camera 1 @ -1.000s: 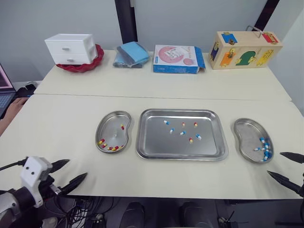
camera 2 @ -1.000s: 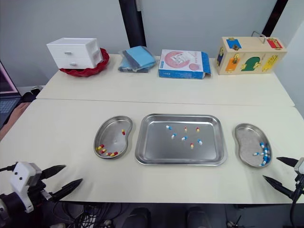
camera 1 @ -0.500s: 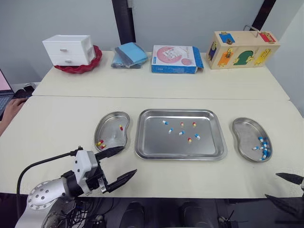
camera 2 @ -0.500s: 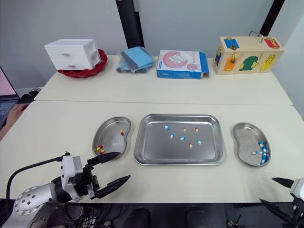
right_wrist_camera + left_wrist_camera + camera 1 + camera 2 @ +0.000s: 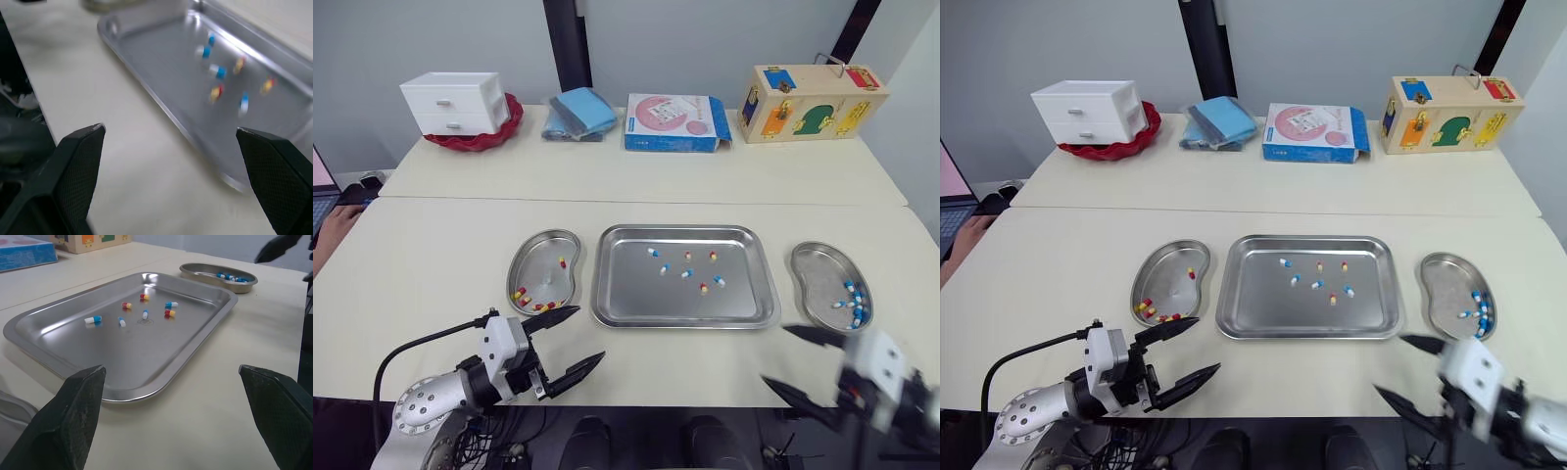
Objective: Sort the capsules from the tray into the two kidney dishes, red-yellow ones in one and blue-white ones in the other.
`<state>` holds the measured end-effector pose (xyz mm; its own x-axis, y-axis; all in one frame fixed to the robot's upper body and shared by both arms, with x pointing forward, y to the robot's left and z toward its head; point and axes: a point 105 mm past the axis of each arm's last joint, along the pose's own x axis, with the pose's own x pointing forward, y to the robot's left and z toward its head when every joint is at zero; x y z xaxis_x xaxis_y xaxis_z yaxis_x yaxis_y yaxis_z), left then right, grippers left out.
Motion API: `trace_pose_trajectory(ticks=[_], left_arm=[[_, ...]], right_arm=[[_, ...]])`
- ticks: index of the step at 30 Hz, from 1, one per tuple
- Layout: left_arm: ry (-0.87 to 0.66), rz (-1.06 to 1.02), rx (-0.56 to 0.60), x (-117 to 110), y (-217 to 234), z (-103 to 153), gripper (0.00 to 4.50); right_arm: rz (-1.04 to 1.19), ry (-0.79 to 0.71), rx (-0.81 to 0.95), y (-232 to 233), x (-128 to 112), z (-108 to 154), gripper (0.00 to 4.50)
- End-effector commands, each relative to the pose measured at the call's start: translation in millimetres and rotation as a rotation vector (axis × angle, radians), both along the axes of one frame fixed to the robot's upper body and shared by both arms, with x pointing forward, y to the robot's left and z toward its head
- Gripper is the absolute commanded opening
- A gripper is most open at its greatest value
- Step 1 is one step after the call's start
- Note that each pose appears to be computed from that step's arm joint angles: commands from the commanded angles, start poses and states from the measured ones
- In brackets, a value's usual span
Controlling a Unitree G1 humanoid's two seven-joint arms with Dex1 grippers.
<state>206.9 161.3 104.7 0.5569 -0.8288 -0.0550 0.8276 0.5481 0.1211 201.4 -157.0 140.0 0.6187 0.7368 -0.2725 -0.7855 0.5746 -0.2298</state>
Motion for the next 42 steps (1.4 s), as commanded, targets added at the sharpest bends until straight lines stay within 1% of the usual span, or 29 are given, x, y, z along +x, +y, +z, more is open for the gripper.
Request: trace_pose_trajectory(ticks=[1, 5, 7, 10, 14, 22, 29, 35, 38, 42], left_arm=[[-0.022, -0.009, -0.004, 0.7, -5.6, 3.3, 4.49], [-0.018, -0.011, -0.004, 1.7, -9.7, -0.3, 4.49], [-0.02, -0.013, -0.007, 2.5, -12.2, -0.3, 4.5], [-0.024, -0.014, -0.011, 3.9, -15.3, 0.1, 4.5], [-0.029, -0.013, -0.013, 5.4, -18.1, 1.7, 4.5], [-0.039, -0.008, -0.013, 7.2, -22.5, 4.7, 4.5], [-0.038, -0.002, -0.014, 6.7, -24.6, 6.2, 4.5], [-0.037, 0.001, -0.012, 7.8, -24.8, 6.5, 4.5], [-0.037, 0.003, -0.011, 8.5, -24.9, 6.5, 4.5], [-0.036, 0.005, -0.012, 8.9, -24.8, 6.2, 4.5]], right_arm=[[0.012, 0.025, 0.029, 25.9, 18.9, 0.9, 4.5], [0.005, 0.011, -0.01, 50.1, 55.1, -5.2, 4.5], [0.003, 0.008, -0.036, 63.2, 72.2, -6.7, 4.12], [0.003, 0.003, -0.072, 81.2, 91.5, -6.0, 3.25], [0.0, -0.011, -0.109, 98.0, 110.6, -2.7, 3.25], [-0.029, 0.056, -0.163, 110.7, 131.6, -15.5, 3.25], [-0.065, 0.097, -0.193, 107.6, 142.1, -26.9, 3.25], [-0.074, 0.119, -0.21, 103.1, 143.2, -33.2, 3.25], [-0.074, 0.129, -0.217, 102.1, 142.2, -36.7, 2.7], [-0.073, 0.137, -0.217, 101.8, 141.0, -38.2, 1.68]])
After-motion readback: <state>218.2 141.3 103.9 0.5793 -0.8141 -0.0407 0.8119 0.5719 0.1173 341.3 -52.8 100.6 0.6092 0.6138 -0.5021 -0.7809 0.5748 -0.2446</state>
